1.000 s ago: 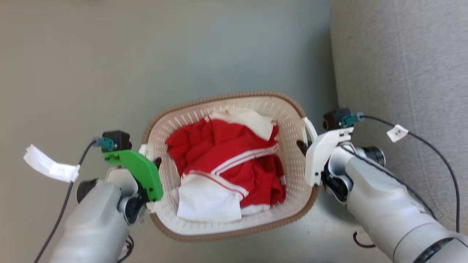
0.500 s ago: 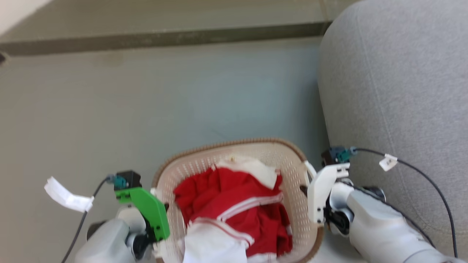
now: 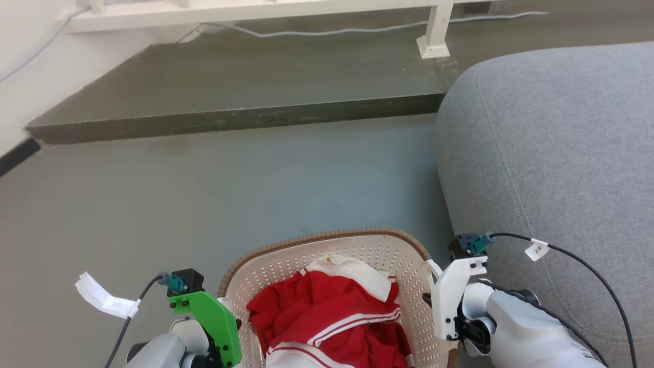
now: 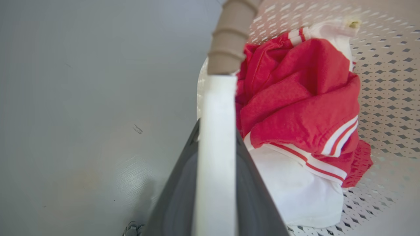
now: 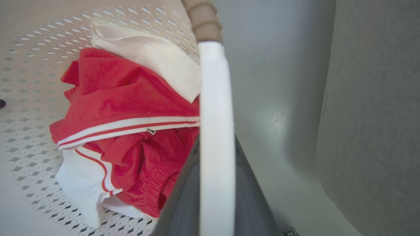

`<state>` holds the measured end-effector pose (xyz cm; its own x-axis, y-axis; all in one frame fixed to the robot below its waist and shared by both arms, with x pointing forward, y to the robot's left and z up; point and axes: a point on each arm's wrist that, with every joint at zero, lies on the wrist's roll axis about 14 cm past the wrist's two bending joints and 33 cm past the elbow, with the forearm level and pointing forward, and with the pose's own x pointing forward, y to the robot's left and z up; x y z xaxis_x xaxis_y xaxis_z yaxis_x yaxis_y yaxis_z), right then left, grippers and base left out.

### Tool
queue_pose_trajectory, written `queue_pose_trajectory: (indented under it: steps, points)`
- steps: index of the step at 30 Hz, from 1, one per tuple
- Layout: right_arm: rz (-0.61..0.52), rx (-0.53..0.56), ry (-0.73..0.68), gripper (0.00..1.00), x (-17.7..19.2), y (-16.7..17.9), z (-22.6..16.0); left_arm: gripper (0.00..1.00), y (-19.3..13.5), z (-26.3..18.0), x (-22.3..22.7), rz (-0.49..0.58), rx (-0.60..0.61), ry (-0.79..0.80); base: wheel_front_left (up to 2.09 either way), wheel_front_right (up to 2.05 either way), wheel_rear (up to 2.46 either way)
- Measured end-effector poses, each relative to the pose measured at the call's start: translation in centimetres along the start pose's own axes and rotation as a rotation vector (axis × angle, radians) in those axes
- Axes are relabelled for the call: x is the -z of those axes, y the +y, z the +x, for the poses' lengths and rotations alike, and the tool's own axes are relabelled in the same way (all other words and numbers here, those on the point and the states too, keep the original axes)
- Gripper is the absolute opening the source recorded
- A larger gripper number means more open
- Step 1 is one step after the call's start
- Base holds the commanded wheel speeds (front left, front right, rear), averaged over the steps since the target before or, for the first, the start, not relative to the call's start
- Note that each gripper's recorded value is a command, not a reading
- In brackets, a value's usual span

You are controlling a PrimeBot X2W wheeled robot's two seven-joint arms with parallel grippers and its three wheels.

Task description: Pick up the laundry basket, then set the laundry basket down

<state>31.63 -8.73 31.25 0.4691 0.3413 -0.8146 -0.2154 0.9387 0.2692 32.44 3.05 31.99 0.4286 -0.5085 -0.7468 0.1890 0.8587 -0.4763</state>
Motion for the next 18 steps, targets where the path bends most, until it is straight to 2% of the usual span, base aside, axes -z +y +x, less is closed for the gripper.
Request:
queue_pose_trajectory:
  steps: [18]
  points:
    - [0.018, 0.000, 0.014, 0.00, 0.31, -0.05, -0.40, 0.00, -0.34, -0.12, 0.10, 0.011, 0.006, 0.003, 0.00, 0.00, 0.00]
